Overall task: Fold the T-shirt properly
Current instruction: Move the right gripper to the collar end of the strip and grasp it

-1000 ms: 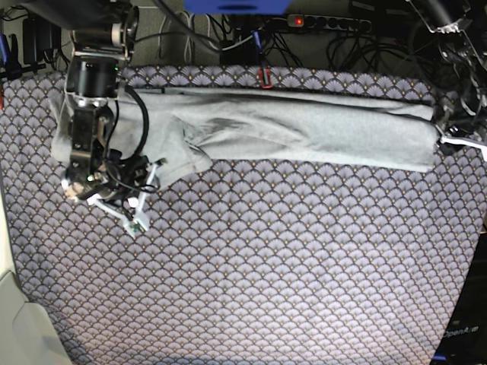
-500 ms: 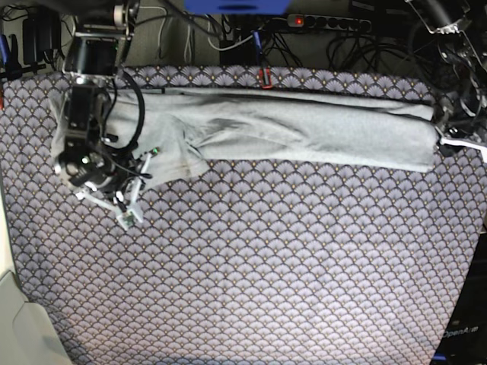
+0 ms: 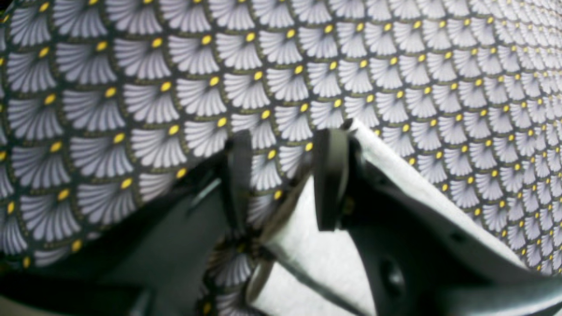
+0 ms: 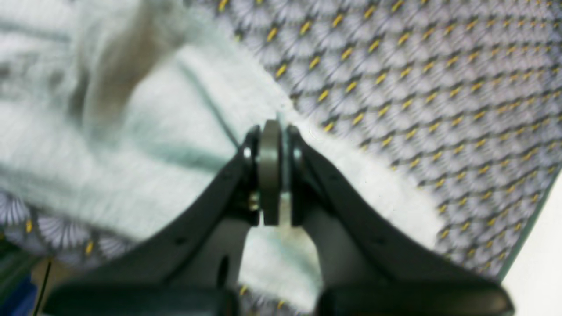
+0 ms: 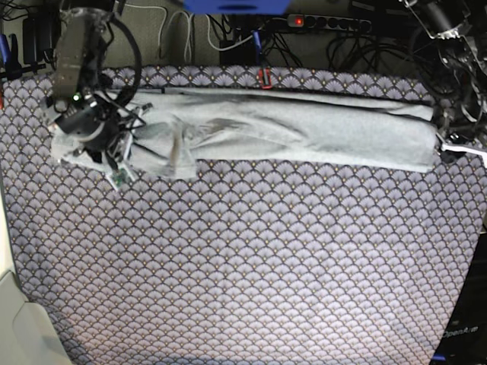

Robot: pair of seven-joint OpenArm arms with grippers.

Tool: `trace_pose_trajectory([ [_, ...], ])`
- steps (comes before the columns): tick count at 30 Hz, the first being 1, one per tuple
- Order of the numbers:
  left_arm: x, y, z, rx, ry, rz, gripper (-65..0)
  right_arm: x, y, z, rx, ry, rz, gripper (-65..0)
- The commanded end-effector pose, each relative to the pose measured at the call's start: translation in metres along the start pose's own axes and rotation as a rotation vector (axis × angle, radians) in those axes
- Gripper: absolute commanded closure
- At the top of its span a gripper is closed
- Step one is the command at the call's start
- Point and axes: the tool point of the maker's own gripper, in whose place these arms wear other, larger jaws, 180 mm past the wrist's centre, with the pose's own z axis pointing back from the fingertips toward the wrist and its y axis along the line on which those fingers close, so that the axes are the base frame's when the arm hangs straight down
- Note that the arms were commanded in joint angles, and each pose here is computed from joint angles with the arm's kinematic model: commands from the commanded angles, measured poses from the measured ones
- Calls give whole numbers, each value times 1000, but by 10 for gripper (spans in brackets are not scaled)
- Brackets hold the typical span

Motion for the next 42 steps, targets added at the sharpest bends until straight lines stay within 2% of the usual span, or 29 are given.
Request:
trace_pose_trajectory([
  [1, 25, -6, 2, -17, -68, -14, -234, 4, -8, 5, -27, -24, -5, 0],
  [12, 27, -6, 2, -21, -70, -11, -234, -40, -30, 15, -89, 60, -95, 0],
  [18, 11, 5, -5, -5, -24, 16, -234, -54, -44, 20, -128, 85, -138, 0],
  [24, 8, 6, -5, -3, -15, 20, -234, -73, -32, 22, -103, 127, -142, 0],
  [33, 5, 5, -6, -6, -12, 24, -235, -75, -22, 19, -82, 133, -161, 0],
  [38, 2, -12, -5, -99, -6, -59, -235, -76, -23, 18, -82, 139, -158, 0],
  [42, 1, -13, -5, -104, -5, -65, -235, -75, -23, 18, -82, 137, -157, 0],
])
